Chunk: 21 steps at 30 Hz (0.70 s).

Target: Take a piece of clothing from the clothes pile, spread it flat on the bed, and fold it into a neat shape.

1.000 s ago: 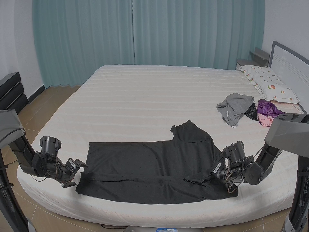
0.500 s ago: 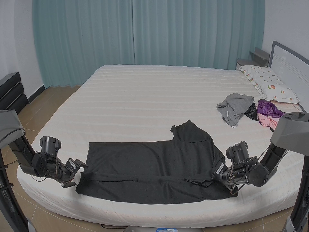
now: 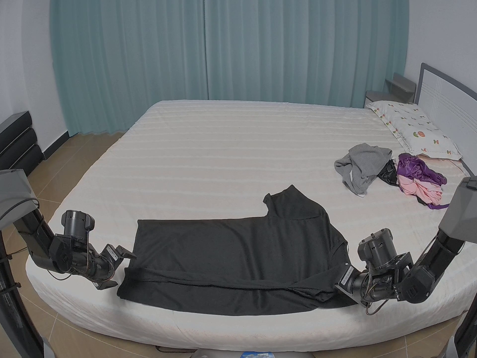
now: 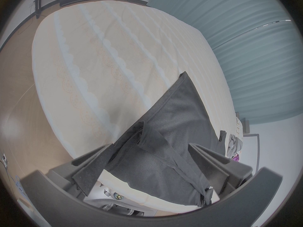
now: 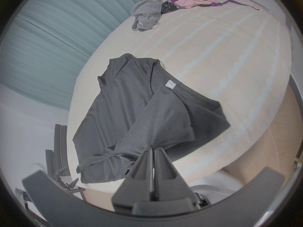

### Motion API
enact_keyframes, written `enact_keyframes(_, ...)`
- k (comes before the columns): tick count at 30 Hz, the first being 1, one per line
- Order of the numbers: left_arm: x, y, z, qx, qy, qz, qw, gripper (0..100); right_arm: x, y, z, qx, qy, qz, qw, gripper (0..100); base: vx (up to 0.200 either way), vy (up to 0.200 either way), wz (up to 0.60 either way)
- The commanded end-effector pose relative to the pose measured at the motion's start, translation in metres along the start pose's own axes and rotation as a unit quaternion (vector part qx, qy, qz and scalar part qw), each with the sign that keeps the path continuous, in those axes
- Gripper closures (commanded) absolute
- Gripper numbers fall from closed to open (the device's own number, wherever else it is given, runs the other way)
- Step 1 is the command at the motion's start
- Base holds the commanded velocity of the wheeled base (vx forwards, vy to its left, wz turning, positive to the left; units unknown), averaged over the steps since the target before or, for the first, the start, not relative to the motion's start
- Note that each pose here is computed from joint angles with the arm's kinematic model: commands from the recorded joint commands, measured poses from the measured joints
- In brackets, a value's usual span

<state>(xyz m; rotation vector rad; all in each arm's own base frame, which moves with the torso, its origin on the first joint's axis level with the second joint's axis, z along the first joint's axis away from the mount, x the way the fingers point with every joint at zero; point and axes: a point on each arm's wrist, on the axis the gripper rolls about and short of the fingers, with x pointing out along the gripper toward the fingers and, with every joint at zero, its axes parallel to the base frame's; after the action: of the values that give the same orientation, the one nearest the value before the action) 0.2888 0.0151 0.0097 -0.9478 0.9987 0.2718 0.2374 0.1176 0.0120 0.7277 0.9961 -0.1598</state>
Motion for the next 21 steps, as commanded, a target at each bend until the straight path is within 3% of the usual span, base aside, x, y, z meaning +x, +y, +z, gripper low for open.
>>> enact_keyframes(1,0.000,0.000,0.000,0.000,0.000,0.001,1.0000,0,-0.010,-0.004,-0.011,-0.017,0.004,-0.003,0.9998,100,0.000,0.000,0.00)
enact_keyframes(2,0.000,0.000,0.000,0.000,0.000,0.001,1.0000,0,-0.012,-0.005,-0.016,-0.024,0.008,-0.005,0.9997,0,0.000,0.000,0.00)
enact_keyframes(10,0.000,0.000,0.000,0.000,-0.001,0.002,1.0000,0,-0.017,-0.008,-0.017,-0.037,0.009,-0.003,0.9993,0,0.000,0.000,0.00)
enact_keyframes(16,0.001,0.000,0.000,0.001,-0.002,0.003,1.0000,0,-0.009,-0.020,0.015,-0.047,-0.013,-0.015,0.9987,0,0.000,0.000,0.00)
enact_keyframes(21,0.003,0.000,0.001,0.004,-0.003,0.002,1.0000,0,-0.003,-0.025,0.036,-0.071,0.004,0.016,0.9973,0,0.000,0.000,0.00)
